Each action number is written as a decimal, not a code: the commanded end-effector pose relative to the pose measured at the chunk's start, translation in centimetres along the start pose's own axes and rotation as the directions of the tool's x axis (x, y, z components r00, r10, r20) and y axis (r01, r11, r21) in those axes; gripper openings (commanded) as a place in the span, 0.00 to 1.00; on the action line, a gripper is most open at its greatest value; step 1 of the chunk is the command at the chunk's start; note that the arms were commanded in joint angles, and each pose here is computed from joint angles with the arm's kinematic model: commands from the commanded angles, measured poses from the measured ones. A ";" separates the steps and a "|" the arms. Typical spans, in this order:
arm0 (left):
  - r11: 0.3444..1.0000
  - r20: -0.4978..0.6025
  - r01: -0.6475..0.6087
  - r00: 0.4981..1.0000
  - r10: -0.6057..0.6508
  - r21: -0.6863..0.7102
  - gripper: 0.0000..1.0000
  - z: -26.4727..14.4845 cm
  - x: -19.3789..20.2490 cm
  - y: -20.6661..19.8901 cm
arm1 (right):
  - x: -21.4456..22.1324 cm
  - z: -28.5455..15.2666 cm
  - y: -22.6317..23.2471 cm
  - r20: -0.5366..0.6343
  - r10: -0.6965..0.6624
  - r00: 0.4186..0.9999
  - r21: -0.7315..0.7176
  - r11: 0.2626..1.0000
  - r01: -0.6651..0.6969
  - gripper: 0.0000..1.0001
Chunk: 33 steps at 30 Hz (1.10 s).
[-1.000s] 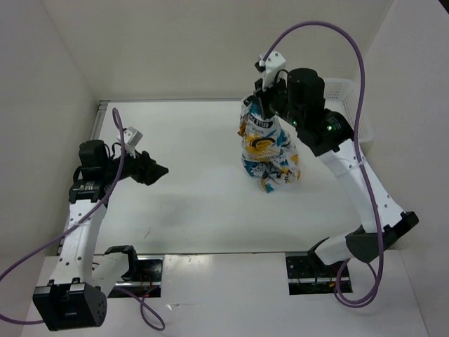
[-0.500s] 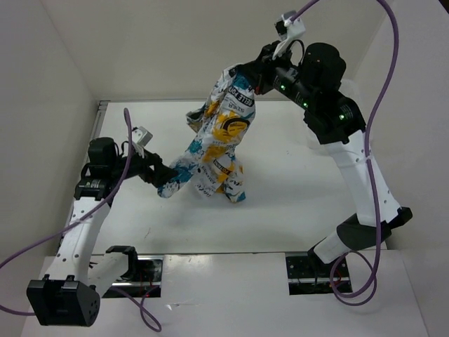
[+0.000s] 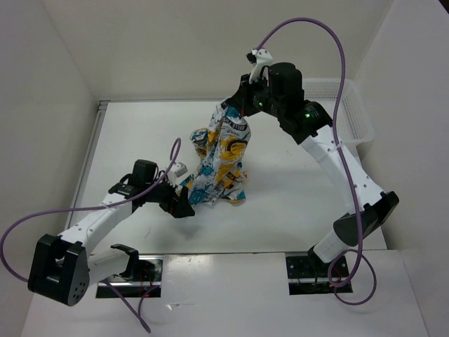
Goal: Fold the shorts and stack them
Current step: Flatten the shorts out
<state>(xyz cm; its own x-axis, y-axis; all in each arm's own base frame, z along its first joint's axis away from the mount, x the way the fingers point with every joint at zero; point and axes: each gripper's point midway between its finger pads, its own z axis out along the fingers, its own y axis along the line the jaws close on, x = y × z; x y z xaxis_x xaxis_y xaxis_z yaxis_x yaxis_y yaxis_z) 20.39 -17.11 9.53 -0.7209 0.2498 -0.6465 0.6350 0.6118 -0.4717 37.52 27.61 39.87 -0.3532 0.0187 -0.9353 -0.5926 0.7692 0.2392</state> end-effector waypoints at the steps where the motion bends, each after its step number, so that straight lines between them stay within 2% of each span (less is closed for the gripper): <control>1: 0.997 0.008 -0.031 0.999 0.032 -0.072 1.00 0.7 -0.1 1.5 | -3.0 -0.7 0.4 0.100 -0.011 0.995 -0.006 1.000 0.012 0.00; 4: 0.989 0.023 -0.053 0.998 0.057 -0.135 1.00 1.4 -0.1 3.1 | -2.6 -0.5 0.0 0.090 -0.019 0.996 0.006 1.000 0.018 0.00; 8: 0.951 0.051 -0.094 0.992 0.113 -0.294 1.00 2.4 -0.5 6.6 | -2.2 -0.4 -0.1 0.081 -0.017 0.997 0.008 1.000 0.017 0.00; 11: 0.979 -0.004 -0.076 0.997 0.077 -0.190 1.00 3.1 0.6 4.8 | -2.1 -0.6 -0.1 0.081 -0.028 0.996 0.009 1.000 0.027 0.00; 13: 0.981 0.025 -0.114 0.993 0.119 -0.156 1.00 3.7 -0.4 4.0 | -2.2 -0.6 -0.3 0.083 -0.028 0.996 0.020 0.999 0.027 0.00; 16: 0.974 0.049 -0.139 0.988 0.150 -0.177 0.82 4.4 -1.3 4.5 | -2.2 -0.9 -0.7 0.085 -0.049 0.995 0.039 0.998 0.046 0.00; 17: 0.974 0.037 -0.133 0.989 0.142 -0.185 0.66 4.5 -1.0 4.8 | -2.4 -1.2 -0.5 0.094 -0.051 0.994 0.038 0.998 0.048 0.00; 19: 0.970 0.055 -0.142 0.986 0.156 -0.197 0.47 4.5 -1.5 5.0 | -2.0 -1.4 -0.8 0.087 -0.060 0.994 0.051 0.997 0.056 0.00; 20: 0.969 0.068 -0.149 0.984 0.165 -0.199 0.10 4.6 -1.9 5.0 | -2.0 -1.4 -0.8 0.087 -0.060 0.994 0.051 0.997 0.056 0.00; 21: 0.965 0.080 -0.154 0.981 0.175 -0.214 0.00 4.5 -2.3 5.2 | -1.5 -1.2 -1.2 0.076 -0.068 0.995 0.065 0.996 0.063 0.00; 23: 0.955 0.138 -0.183 0.966 0.218 -0.233 0.00 3.8 -4.9 4.8 | -1.6 -1.4 -1.6 0.083 -0.078 0.994 0.088 0.994 0.070 0.00; 26: 0.924 0.200 -0.179 0.946 0.256 -0.338 0.00 1.6 -8.5 5.6 | -1.9 -1.5 -3.6 0.099 -0.129 0.987 0.189 0.976 0.109 0.00; 27: 0.907 0.268 -0.177 0.918 0.292 -0.383 0.00 -0.3 -12.2 5.8 | -2.3 -1.7 -4.2 0.111 -0.145 0.983 0.223 0.968 0.117 0.00; 28: 0.877 0.318 -0.125 0.900 0.297 -0.463 0.00 -3.0 -14.7 7.8 | -2.6 -1.5 -5.5 0.117 -0.162 0.980 0.295 0.948 0.121 0.00; 30: 0.838 0.405 -0.084 0.846 0.345 -0.540 0.00 -7.5 -19.5 8.9 | -4.8 -1.4 -6.7 0.166 -0.217 0.962 0.371 0.918 0.143 0.00; 31: 0.791 0.472 -0.042 0.782 0.406 -0.610 0.00 -12.1 -23.6 9.4 | -5.9 -1.8 -7.6 0.189 -0.230 0.955 0.432 0.893 0.130 0.00; 33: 0.741 0.532 -0.010 0.690 0.491 -0.671 0.00 -17.1 -27.4 9.0 | -9.5 -2.8 -8.3 0.266 -0.259 0.929 0.489 0.866 0.101 0.00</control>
<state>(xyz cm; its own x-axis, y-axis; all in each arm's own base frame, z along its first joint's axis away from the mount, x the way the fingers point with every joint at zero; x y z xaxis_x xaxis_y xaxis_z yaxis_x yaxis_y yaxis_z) 38.82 -9.44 21.52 -0.3447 0.1057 -0.9327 0.4118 0.9100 -0.0490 41.50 22.51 39.12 -0.2213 -0.0844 -0.9715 -0.3738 0.9275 0.0046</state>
